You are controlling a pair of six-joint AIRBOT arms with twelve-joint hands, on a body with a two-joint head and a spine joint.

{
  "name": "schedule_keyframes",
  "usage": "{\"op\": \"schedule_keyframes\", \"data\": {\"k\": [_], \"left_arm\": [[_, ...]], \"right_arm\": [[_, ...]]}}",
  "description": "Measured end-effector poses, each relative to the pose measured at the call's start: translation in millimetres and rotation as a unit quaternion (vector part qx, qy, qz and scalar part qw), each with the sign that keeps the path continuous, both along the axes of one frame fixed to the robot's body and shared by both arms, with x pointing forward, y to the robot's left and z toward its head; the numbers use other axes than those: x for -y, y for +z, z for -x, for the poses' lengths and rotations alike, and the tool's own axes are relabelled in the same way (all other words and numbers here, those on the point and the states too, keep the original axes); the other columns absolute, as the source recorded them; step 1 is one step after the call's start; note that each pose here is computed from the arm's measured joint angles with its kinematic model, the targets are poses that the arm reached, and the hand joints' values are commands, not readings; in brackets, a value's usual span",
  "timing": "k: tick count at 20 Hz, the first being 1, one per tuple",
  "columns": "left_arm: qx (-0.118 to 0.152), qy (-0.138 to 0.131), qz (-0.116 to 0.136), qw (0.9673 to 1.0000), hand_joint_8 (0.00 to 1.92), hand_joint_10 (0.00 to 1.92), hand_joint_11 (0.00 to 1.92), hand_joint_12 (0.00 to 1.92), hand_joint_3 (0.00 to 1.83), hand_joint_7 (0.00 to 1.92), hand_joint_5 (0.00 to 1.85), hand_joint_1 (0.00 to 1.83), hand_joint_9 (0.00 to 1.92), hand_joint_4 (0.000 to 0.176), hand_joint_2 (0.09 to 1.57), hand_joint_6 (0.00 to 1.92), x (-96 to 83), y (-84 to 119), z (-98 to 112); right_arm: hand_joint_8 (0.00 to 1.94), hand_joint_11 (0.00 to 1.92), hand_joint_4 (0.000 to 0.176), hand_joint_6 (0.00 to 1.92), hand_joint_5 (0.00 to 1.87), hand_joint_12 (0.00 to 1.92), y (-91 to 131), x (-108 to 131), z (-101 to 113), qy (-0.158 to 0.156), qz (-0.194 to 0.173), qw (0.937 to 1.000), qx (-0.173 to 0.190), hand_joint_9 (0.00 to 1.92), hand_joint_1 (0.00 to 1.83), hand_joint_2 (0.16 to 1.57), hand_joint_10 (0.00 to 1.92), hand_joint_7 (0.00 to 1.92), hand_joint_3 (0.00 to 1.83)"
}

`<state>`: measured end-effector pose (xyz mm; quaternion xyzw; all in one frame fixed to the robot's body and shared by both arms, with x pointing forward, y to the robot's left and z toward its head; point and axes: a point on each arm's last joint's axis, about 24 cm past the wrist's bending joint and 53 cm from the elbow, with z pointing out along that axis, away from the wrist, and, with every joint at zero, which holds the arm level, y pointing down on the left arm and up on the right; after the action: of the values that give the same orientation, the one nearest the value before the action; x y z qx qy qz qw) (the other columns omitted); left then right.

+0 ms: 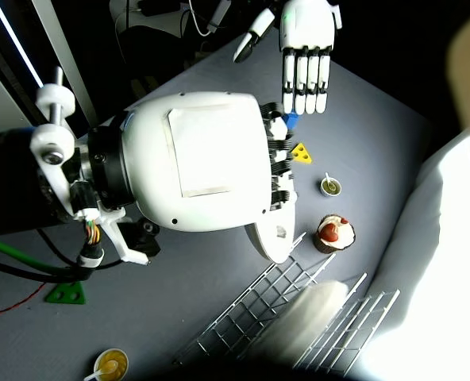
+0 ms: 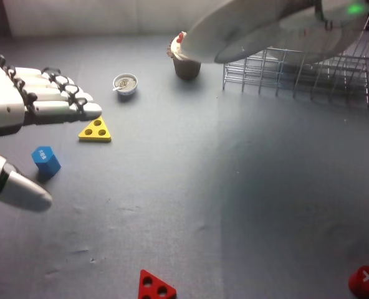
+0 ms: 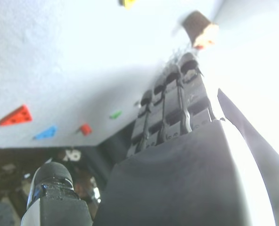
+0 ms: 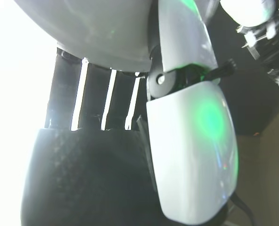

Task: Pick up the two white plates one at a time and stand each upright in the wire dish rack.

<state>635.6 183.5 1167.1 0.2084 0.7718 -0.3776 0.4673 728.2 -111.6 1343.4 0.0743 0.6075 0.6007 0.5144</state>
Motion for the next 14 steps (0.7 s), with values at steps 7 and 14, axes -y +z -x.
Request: {"op": "schedule_keyframes", "data": {"k": [7,14], "left_arm": [[0.0,-0.016,0.005,0.9999,0.0,0.0,0.07,0.0,0.0,0.05,0.01,0.0,0.05,0.0,0.9,0.0,2.3,2,5],[0.0,-0.04,0.025,0.9989,0.0,0.0,0.08,0.01,0.0,0.05,0.01,0.0,0.06,0.0,0.9,0.0,10.9,9,14]], "right_arm": [[0.7,0.91,0.0,1.01,0.89,1.47,9,25,-18,-0.043,-0.046,0.9968,-0.05,1.07,1.49,1.08,0.86,1.01,0.0],[0.7,1.21,0.0,1.01,0.93,0.4,12,57,-35,-0.092,-0.088,0.9846,-0.12,1.12,1.39,1.07,0.92,1.07,0.0]]}}
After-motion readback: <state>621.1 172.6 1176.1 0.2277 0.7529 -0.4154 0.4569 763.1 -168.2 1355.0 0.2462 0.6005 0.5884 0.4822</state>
